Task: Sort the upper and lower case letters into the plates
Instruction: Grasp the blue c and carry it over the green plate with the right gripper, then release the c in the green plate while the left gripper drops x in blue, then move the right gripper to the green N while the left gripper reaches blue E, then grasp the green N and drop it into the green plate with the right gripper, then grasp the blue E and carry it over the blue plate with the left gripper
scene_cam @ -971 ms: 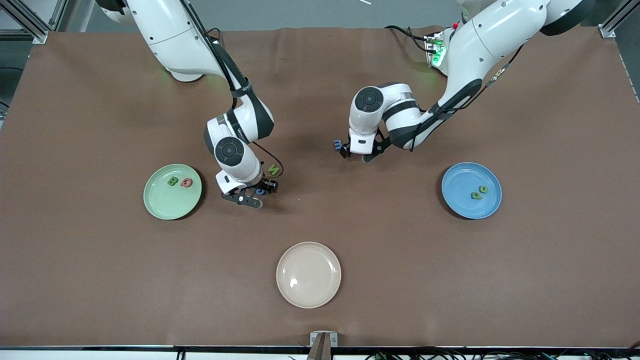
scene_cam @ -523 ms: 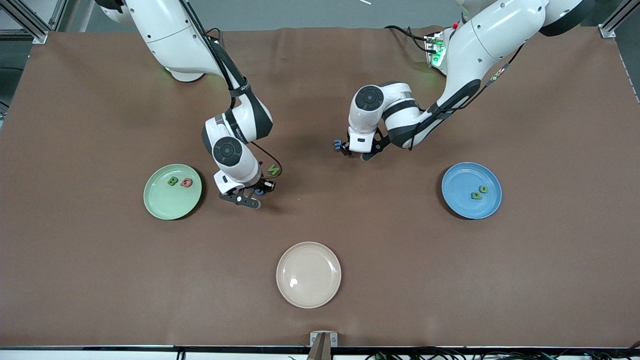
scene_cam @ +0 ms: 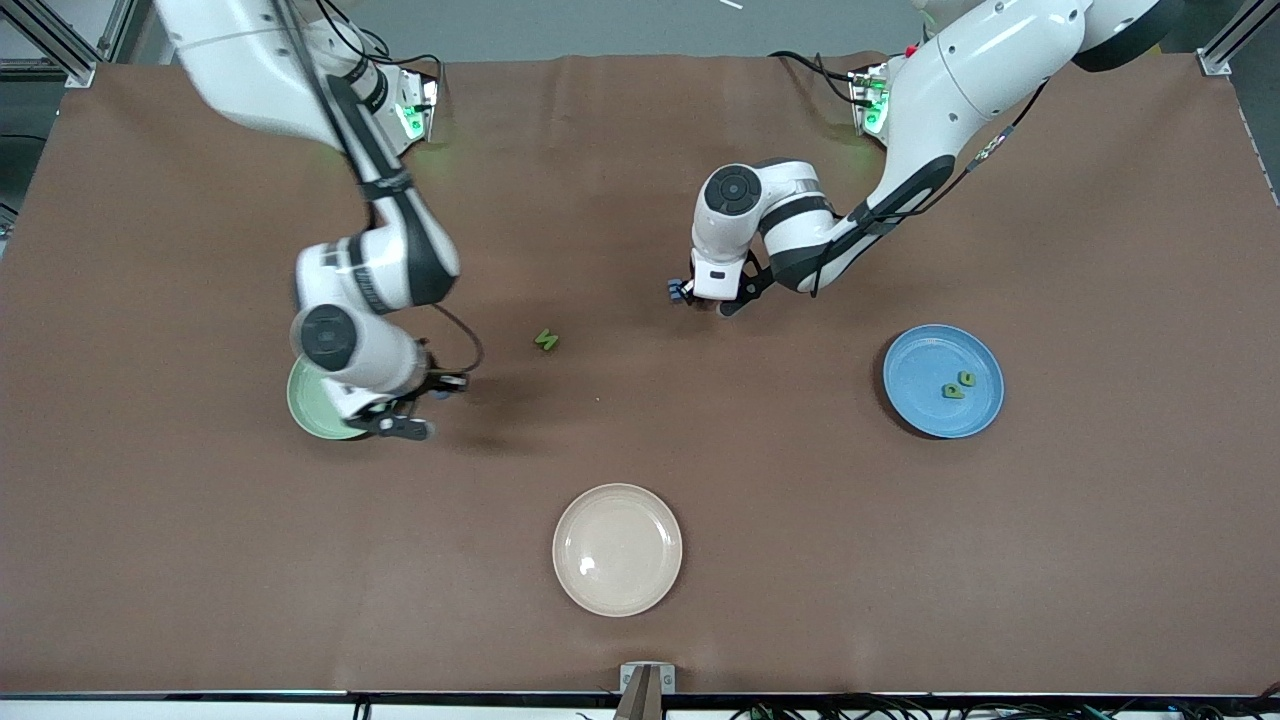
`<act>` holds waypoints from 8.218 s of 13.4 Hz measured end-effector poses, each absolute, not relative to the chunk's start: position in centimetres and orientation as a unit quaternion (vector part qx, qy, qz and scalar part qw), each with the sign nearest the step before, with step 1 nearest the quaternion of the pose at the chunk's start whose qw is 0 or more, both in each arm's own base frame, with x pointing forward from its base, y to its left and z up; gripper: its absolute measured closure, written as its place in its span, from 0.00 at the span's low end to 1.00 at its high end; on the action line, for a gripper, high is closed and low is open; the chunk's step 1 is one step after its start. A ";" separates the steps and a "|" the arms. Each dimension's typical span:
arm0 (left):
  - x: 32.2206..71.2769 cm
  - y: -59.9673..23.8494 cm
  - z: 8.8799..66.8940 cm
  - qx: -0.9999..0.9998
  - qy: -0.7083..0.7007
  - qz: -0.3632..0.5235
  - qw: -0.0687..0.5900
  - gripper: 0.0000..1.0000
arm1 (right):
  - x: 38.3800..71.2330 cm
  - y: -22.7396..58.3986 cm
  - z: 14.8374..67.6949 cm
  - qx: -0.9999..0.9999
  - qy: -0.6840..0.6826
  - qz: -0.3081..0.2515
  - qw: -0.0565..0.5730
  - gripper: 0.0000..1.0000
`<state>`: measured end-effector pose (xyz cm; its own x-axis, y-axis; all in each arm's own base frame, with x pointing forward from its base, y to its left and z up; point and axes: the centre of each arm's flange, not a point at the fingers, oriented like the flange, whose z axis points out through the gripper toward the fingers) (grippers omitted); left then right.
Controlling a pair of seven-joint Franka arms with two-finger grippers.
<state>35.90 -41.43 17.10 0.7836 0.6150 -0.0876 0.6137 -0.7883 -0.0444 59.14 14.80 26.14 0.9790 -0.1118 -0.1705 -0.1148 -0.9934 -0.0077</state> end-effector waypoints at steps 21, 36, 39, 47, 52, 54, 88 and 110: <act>57.2 -9.4 30.5 -0.982 -0.188 0.015 0.026 0.74 | 58.0 2.7 24.0 -0.993 0.025 0.110 0.016 0.00; 53.8 -2.8 20.9 -0.987 -0.137 0.077 0.039 0.74 | 48.9 34.5 21.9 -0.981 0.190 0.038 -0.006 0.00; 53.2 -2.4 19.3 -0.987 -0.132 0.083 0.039 0.74 | 48.8 34.6 20.0 -0.972 0.233 0.037 -0.010 0.00; 53.4 -4.1 20.1 -0.989 -0.123 0.074 0.025 0.26 | 47.1 35.1 18.6 -0.931 0.363 0.027 -0.008 0.07; 52.8 -14.1 26.7 -0.985 -0.166 0.042 -0.018 0.00 | 46.3 35.8 18.4 -0.924 0.380 0.027 -0.010 0.10; 50.9 -20.2 28.0 -0.982 -0.185 0.040 -0.023 0.00 | 46.4 35.7 18.4 -0.924 0.381 0.027 -0.011 0.13; 34.9 -46.0 17.1 -0.974 -0.224 -0.007 -0.031 0.37 | 56.6 5.1 19.9 -0.993 0.090 0.073 0.007 0.67; 46.7 -40.7 19.4 -0.970 -0.234 -0.063 0.013 0.73 | 61.9 -1.6 31.9 -0.991 0.044 0.126 0.001 0.00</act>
<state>46.75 -40.75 19.39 0.8826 0.4524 0.1278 0.4556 -0.8902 0.0042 61.89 -1.62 31.86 0.9643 -0.0865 -0.2502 -0.0872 -0.9962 0.0082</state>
